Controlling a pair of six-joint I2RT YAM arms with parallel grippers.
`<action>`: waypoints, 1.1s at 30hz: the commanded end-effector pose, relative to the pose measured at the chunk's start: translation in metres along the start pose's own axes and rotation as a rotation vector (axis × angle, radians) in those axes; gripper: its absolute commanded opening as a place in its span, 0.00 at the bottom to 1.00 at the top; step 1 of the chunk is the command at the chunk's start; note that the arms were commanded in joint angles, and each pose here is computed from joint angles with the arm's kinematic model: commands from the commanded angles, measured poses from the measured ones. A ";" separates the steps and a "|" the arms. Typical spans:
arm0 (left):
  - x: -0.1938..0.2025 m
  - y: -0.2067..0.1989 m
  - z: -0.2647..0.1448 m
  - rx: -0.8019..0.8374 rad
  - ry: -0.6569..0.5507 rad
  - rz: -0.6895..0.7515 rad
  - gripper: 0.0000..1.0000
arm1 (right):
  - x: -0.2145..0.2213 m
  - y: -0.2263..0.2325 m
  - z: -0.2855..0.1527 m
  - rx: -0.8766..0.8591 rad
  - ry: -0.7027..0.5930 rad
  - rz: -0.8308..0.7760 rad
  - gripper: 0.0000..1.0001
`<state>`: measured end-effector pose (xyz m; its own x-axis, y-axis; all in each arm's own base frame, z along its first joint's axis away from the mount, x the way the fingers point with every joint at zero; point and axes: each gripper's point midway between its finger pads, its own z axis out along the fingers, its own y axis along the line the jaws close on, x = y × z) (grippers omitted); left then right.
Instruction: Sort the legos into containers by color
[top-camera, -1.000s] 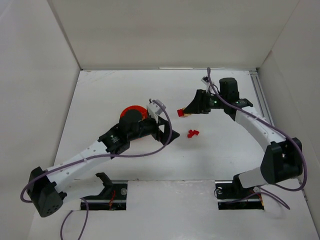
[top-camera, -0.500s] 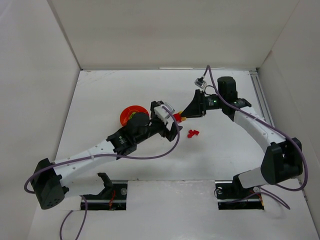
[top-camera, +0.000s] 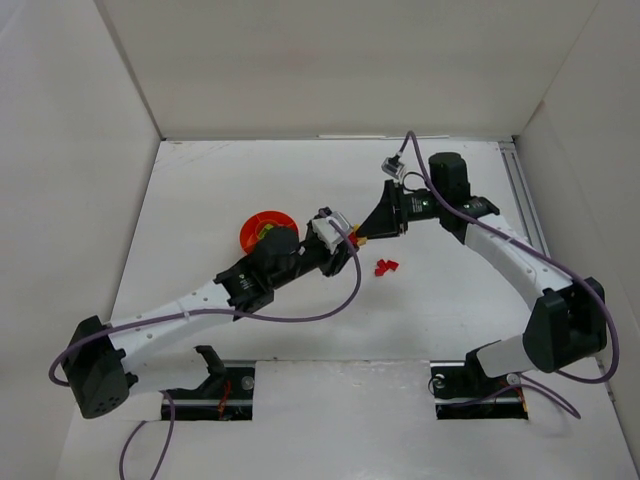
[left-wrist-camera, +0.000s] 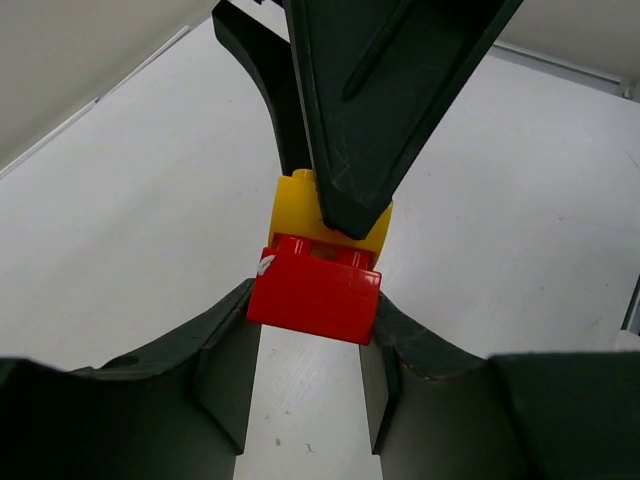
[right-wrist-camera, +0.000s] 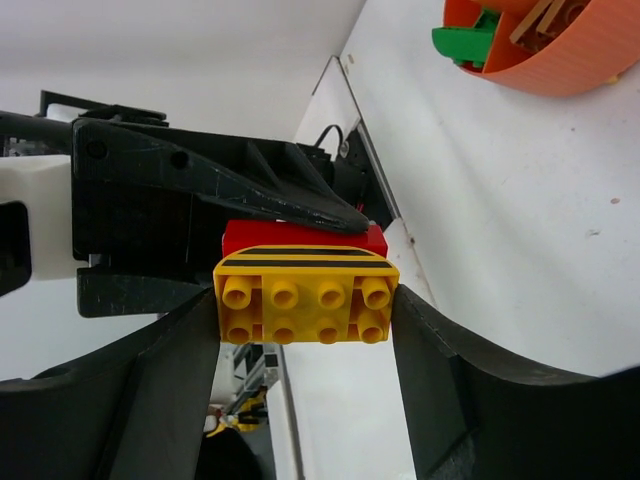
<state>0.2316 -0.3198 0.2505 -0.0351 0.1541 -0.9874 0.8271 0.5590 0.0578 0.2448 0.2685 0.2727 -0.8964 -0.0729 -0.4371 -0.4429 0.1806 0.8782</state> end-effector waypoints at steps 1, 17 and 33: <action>-0.021 -0.004 -0.015 0.021 -0.096 -0.006 0.26 | -0.014 0.019 -0.007 -0.036 -0.031 -0.107 0.31; -0.008 0.031 -0.069 -0.278 -0.113 -0.474 0.18 | -0.047 -0.008 -0.002 0.057 -0.101 -0.140 0.34; -0.005 0.109 -0.202 -0.926 -0.228 -0.876 0.18 | -0.129 -0.075 0.129 0.734 -0.178 -0.444 0.37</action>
<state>0.2132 -0.1201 0.2830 -0.2623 -0.5752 -0.7748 -0.0375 0.8084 -0.5874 0.3783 0.3949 0.2353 -0.6538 -0.1174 -0.7475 -0.5959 0.6887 0.4131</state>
